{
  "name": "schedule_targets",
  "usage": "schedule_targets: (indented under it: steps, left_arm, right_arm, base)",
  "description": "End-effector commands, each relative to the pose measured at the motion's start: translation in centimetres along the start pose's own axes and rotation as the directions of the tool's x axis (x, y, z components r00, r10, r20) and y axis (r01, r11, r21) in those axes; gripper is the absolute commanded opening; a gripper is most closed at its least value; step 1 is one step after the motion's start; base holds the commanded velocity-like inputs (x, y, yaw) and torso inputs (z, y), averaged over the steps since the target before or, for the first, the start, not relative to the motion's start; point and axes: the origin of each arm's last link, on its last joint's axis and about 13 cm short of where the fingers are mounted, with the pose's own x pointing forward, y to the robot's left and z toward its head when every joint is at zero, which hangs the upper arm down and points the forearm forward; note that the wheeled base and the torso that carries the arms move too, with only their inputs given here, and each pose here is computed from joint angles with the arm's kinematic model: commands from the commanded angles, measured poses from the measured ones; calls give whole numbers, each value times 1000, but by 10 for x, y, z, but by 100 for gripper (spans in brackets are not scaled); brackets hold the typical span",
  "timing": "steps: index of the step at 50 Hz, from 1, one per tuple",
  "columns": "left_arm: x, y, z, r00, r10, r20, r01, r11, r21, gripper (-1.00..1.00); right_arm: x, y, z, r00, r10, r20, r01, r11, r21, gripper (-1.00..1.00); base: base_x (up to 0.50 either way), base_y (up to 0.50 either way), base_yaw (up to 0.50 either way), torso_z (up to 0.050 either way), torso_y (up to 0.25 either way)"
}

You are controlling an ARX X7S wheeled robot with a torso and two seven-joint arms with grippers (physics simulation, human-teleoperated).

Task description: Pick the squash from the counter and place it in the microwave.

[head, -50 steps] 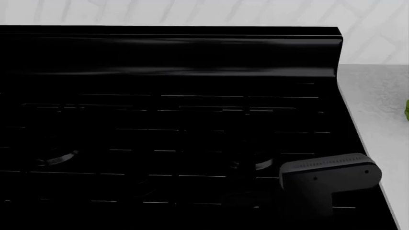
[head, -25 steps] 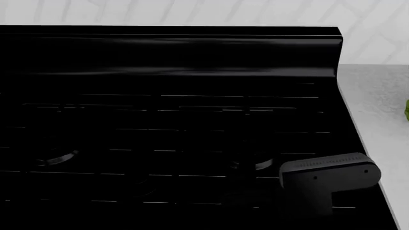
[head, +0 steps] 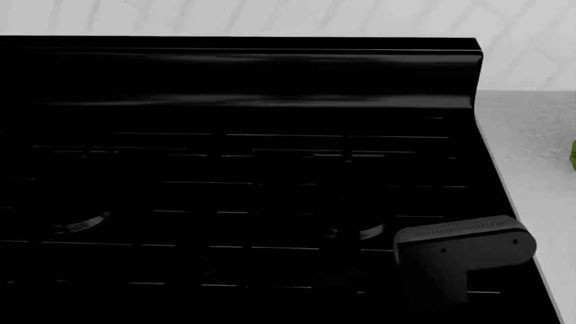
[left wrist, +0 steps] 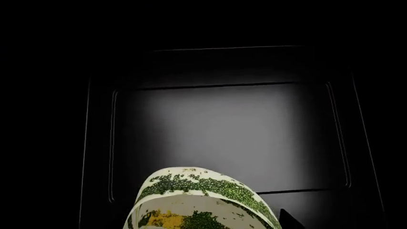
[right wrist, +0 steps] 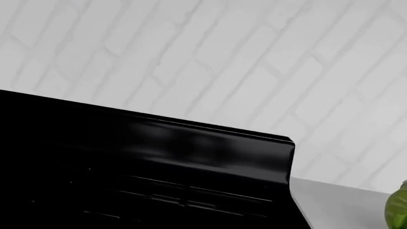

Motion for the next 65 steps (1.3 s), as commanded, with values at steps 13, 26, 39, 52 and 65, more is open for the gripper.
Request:
schedule_targets:
  steps: [13, 26, 39, 52, 65]
  left_arm:
    - [1, -9, 5, 1000, -21, 16, 21, 999, -32, 100]
    - [2, -9, 3, 1000, -23, 11, 23, 999, -35, 100]
    - [1, -10, 13, 996, -51, 71, 53, 998, -31, 100]
    - [3, -12, 18, 984, -113, 140, 112, 994, 15, 100]
    - [4, -11, 28, 952, -148, 268, 129, 988, 88, 100]
  right_arm:
    - [2, -3, 3, 1000, -5, 18, 5, 1000, 13, 100]
    - [3, -4, 2, 1000, -9, 16, 9, 1000, 12, 100]
    - [2, -4, 3, 1000, -7, 19, 6, 1000, 15, 100]
    - [1, -3, 2, 1000, -3, 15, 3, 1000, 16, 100]
    - [2, -3, 2, 1000, -3, 15, 2, 1000, 16, 100]
  base:
    - [0, 0, 0, 0, 0]
    - [0, 0, 0, 0, 0]
    - [0, 0, 0, 0, 0]
    - [0, 0, 0, 0, 0]
    - [0, 0, 0, 0, 0]
